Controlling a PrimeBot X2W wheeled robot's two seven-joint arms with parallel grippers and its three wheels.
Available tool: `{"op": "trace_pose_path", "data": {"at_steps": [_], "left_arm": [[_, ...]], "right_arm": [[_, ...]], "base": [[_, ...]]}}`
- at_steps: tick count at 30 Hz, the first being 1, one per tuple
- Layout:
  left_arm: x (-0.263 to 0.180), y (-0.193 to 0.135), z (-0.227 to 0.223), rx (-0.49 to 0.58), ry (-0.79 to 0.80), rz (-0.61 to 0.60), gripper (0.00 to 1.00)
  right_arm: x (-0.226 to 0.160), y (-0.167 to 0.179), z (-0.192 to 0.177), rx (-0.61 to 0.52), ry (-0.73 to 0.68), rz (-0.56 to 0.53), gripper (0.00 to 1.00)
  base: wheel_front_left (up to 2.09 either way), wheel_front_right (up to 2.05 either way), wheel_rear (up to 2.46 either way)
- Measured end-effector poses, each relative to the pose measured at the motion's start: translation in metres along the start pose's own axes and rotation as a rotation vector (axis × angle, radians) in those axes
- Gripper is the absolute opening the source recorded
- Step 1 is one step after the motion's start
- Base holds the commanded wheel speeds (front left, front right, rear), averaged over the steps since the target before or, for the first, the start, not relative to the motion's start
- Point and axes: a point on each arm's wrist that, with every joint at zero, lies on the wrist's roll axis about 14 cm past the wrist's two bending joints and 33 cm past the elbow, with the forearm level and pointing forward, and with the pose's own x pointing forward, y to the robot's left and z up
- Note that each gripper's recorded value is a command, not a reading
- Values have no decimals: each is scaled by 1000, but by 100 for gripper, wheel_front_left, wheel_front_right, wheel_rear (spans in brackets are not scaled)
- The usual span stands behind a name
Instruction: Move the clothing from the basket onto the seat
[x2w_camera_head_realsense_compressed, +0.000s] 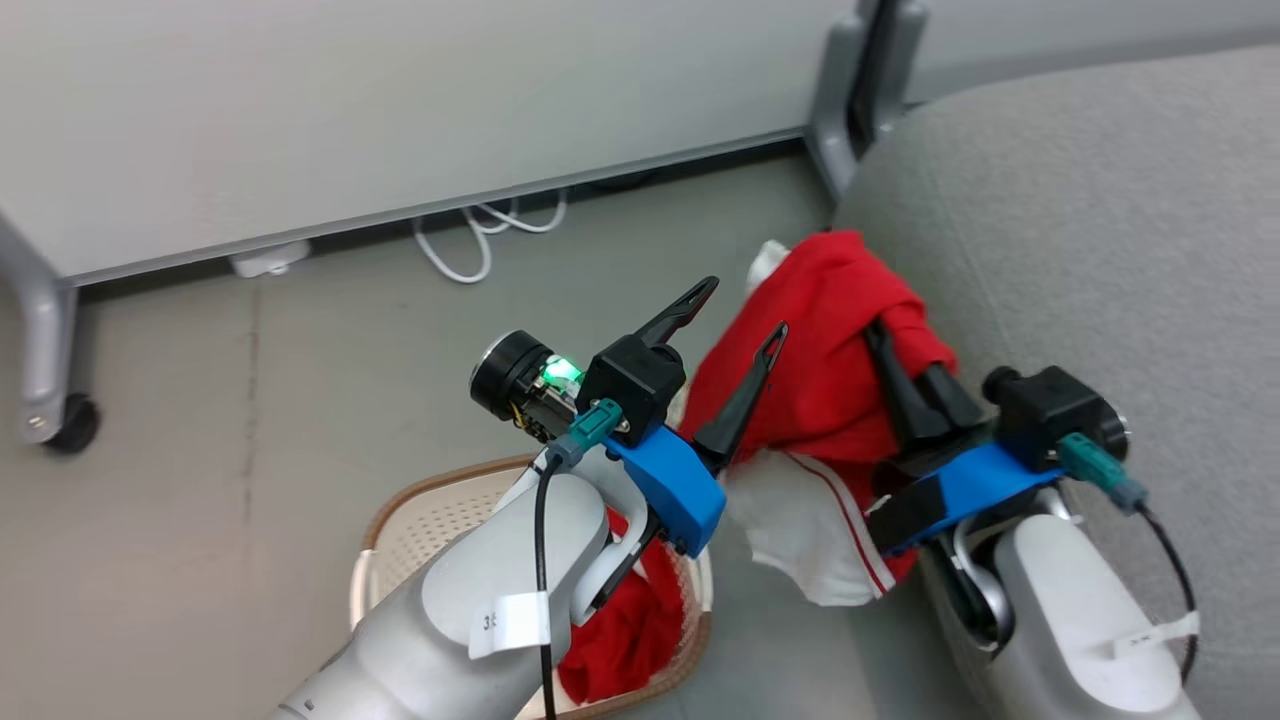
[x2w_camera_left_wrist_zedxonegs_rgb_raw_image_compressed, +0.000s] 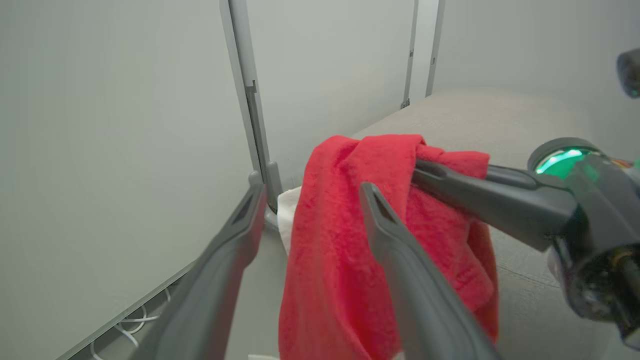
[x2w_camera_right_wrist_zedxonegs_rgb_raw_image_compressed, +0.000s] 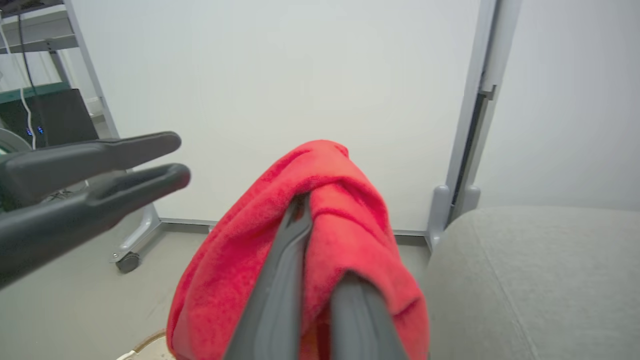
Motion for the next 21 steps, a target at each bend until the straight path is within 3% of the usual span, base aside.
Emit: {"op": "trace_pose_path", "data": {"at_steps": [11, 21], "left_arm": [[32, -54, -20, -12, 24, -198, 100], [48, -101, -32, -28, 35, -357, 100]], "right_arm": [[-57, -89, 9, -52, -11, -267, 0], [-121, -136, 8, -80, 19, -467, 0]], "base": [[0, 0, 0], [0, 0, 0]]}}
